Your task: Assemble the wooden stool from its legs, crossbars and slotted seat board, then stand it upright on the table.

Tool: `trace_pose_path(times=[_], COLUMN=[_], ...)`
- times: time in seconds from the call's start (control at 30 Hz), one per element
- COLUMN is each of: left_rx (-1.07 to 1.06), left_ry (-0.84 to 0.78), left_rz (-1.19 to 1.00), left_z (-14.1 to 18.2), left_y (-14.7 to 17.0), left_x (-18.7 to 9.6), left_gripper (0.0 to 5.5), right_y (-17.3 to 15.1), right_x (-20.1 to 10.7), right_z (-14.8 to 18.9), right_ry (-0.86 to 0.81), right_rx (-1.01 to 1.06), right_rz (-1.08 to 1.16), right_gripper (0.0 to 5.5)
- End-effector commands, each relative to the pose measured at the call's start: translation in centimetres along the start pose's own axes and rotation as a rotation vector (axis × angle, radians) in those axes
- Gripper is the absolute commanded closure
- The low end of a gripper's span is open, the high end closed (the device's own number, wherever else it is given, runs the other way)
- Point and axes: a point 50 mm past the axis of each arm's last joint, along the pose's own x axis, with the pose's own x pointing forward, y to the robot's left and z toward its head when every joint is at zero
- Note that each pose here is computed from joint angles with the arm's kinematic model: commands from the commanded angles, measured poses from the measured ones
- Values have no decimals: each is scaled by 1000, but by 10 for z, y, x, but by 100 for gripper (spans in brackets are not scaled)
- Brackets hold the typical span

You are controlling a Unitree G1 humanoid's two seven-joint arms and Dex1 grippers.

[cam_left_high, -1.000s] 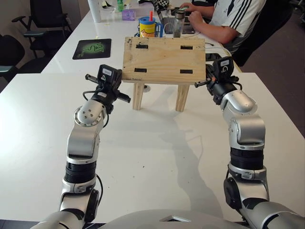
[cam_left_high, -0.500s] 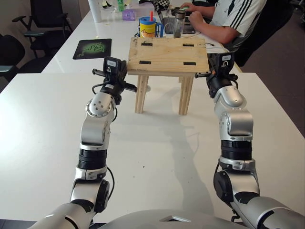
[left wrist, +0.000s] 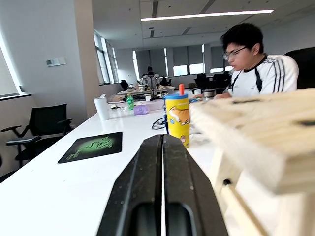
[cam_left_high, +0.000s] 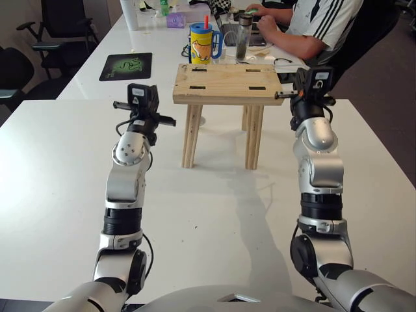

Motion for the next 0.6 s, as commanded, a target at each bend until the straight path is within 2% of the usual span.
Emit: trace_pose_path(times=[0.03, 0.2, 0.3, 0.43, 0.6], left_rx=[31, 45, -15, -22, 24], left_ry=[78, 159, 178, 186, 143], left_rz=[33, 50, 54, 55, 52], left_z=[-29, -74, -87, -93, -90], left_y=[11, 5, -2, -7, -1], left_x=[-29, -70, -85, -89, -80], left_gripper=[548, 548, 548, 548, 548], right_y=[-7, -7, -2, 2, 3], right_x=[-38, -87, -102, -105, -96], right_z=[-40, -85, -98, -102, -103], right_ry=[35, 126, 171, 178, 170], right_rx=[-57, -100, -81, -71, -62], right_rz=[55, 104, 106, 102, 85], right_gripper=[550, 550, 550, 550, 550])
